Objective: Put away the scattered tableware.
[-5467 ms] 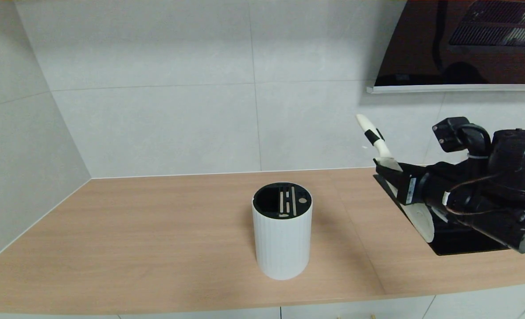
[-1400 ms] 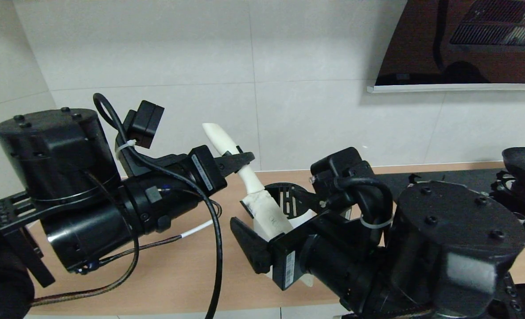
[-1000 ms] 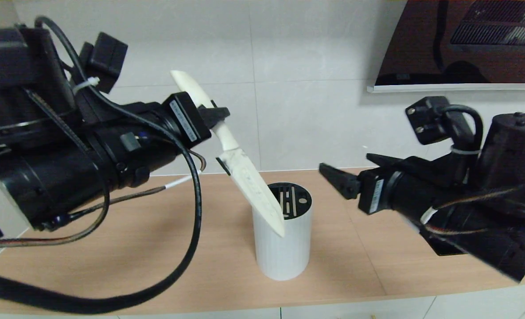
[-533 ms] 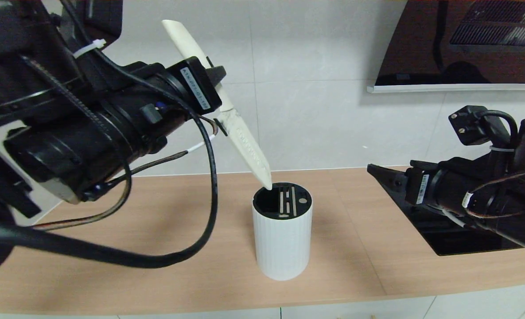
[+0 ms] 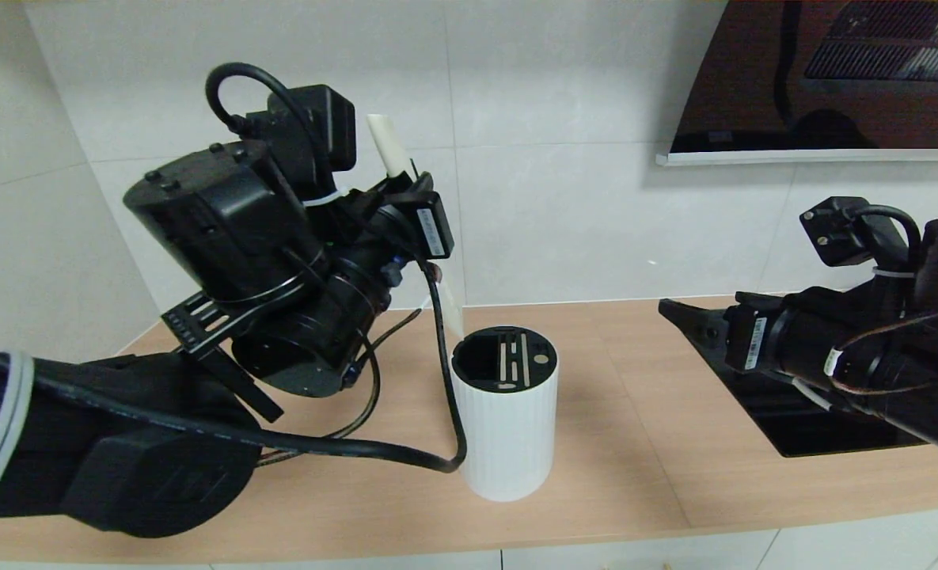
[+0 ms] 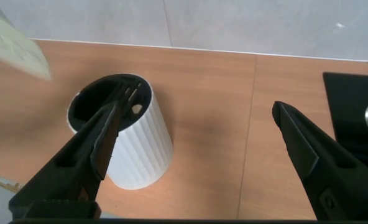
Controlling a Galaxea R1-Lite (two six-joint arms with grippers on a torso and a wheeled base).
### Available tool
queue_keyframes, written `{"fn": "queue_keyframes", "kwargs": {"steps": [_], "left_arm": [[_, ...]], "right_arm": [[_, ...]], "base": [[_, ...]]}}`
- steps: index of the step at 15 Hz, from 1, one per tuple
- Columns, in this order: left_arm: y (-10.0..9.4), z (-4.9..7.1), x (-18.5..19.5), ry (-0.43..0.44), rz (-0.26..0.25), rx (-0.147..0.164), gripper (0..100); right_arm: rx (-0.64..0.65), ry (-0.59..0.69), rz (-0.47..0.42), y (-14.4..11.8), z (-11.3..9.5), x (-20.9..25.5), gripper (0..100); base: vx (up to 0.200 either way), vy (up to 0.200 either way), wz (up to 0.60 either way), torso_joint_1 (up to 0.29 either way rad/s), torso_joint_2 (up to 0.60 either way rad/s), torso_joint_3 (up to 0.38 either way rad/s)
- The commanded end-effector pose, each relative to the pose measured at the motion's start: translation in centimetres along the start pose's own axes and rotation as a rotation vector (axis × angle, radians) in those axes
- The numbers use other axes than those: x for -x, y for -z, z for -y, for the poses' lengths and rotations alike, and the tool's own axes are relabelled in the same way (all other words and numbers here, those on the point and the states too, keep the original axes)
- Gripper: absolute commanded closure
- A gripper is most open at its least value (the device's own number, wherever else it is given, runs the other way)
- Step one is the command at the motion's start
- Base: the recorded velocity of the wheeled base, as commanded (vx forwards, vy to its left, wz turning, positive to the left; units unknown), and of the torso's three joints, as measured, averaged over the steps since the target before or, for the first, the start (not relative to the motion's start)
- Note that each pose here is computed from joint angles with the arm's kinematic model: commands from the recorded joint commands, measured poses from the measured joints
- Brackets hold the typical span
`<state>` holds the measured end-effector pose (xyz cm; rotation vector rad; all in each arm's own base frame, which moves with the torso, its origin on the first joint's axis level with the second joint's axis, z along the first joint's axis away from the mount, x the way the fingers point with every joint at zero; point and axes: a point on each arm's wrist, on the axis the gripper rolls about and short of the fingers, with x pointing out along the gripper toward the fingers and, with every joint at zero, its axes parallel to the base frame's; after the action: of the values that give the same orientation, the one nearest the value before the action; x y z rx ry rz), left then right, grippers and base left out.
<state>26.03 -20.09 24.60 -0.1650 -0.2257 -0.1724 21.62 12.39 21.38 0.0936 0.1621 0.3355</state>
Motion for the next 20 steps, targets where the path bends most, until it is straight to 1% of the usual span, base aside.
{"fn": "queue_keyframes", "kwargs": {"steps": [1, 3, 4, 5, 6, 7, 8, 9, 10, 12, 14, 17, 19, 20], "left_arm": [[1.7, 0.3, -0.4, 0.002, -0.038, -0.011, 100], [2.3, 0.8, -0.5, 0.011, -0.059, 0.007, 100], [2.5, 1.2, -0.3, 0.026, -0.079, 0.026, 100], [2.8, 1.4, -0.3, 0.028, -0.094, 0.032, 100], [2.9, 1.4, -0.3, 0.028, -0.097, 0.034, 100], [3.9, 1.6, -0.6, 0.028, -0.120, 0.028, 100], [4.3, 1.7, -0.7, 0.027, -0.128, 0.033, 100], [4.7, 1.7, -0.9, 0.026, -0.134, 0.030, 100], [5.0, 1.8, -0.9, 0.026, -0.141, 0.027, 100], [5.3, 1.8, -1.0, 0.025, -0.146, 0.030, 100], [5.8, 1.9, -1.1, 0.024, -0.157, 0.023, 100], [7.5, 2.1, -1.4, 0.022, -0.194, 0.003, 100], [8.5, 2.2, -1.5, 0.019, -0.215, 0.004, 100], [9.2, 2.2, -1.6, 0.017, -0.229, 0.000, 100]], "right_arm": [[0.000, 0.000, -0.008, 0.2, 0.0, -0.2, 0], [0.001, 0.000, -0.009, 0.2, 0.0, -0.2, 0], [0.002, -0.001, -0.011, 0.2, 0.0, -0.2, 0], [0.002, 0.000, -0.011, 0.2, 0.0, -0.2, 0], [0.002, 0.000, -0.011, 0.2, 0.0, -0.2, 0], [0.002, 0.000, -0.008, 0.2, 0.0, -0.2, 0], [0.001, 0.000, -0.009, 0.2, 0.0, -0.2, 0], [0.001, 0.000, -0.009, 0.2, 0.0, -0.2, 0], [0.001, 0.000, -0.009, 0.2, 0.0, -0.2, 0], [0.001, 0.000, -0.011, 0.3, 0.0, -0.2, 0], [0.001, -0.001, -0.011, 0.3, 0.0, -0.2, 0], [0.001, -0.002, -0.012, 0.3, -0.1, -0.3, 0], [0.001, -0.003, -0.011, 0.3, -0.1, -0.2, 0], [0.001, -0.003, -0.011, 0.3, -0.1, -0.2, 0]], "base": [[0.000, 0.000, 0.00, 0.000, 0.00, 0.000], [0.000, 0.000, 0.00, 0.000, 0.00, 0.000], [0.000, 0.000, 0.00, 0.000, 0.00, 0.000], [0.000, 0.000, 0.00, 0.000, 0.00, 0.000], [0.000, 0.000, 0.00, 0.000, 0.00, 0.000], [0.000, 0.000, 0.00, 0.000, 0.00, 0.000], [0.000, 0.000, 0.00, 0.000, 0.00, 0.000], [0.000, 0.000, 0.00, 0.000, 0.00, 0.000], [0.000, 0.000, 0.00, 0.000, 0.00, 0.000], [0.000, 0.000, 0.00, 0.000, 0.00, 0.000], [0.000, 0.000, 0.00, 0.000, 0.00, 0.000], [0.000, 0.000, 0.00, 0.000, 0.00, 0.000], [0.000, 0.000, 0.00, 0.000, 0.00, 0.000], [0.000, 0.000, 0.00, 0.000, 0.00, 0.000]]}}
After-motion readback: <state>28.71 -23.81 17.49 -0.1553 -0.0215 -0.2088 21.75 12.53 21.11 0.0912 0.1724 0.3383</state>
